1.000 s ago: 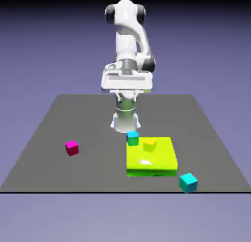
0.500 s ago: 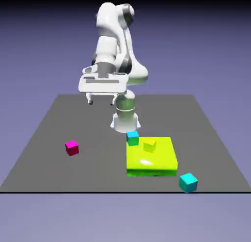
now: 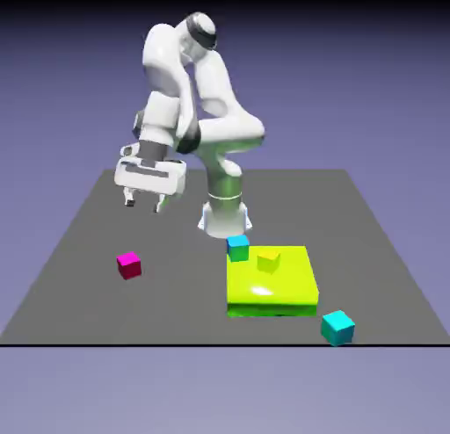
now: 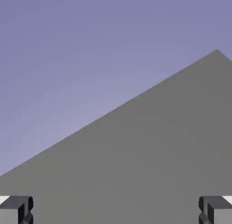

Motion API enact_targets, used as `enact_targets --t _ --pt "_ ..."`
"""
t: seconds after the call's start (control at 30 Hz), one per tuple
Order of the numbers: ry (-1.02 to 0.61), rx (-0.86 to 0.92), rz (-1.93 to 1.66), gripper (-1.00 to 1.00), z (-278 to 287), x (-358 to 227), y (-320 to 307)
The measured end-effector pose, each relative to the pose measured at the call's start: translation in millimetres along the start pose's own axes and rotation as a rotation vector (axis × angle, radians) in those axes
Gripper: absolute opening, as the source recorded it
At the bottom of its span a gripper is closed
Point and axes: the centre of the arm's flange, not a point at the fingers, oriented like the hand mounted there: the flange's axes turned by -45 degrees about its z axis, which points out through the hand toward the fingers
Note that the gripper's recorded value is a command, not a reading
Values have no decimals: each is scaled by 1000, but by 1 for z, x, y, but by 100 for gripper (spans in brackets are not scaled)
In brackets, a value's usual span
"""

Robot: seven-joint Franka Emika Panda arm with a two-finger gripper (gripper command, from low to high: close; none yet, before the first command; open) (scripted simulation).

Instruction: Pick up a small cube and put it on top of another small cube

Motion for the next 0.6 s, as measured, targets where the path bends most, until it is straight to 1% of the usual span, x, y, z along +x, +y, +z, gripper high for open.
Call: enact_targets --t 0.33,0.57,0.6 --pt "-42 -140 185 0 65 -53 55" --pt "-46 -233 299 0 110 -102 81" --pt "-46 -233 299 0 110 -102 81"
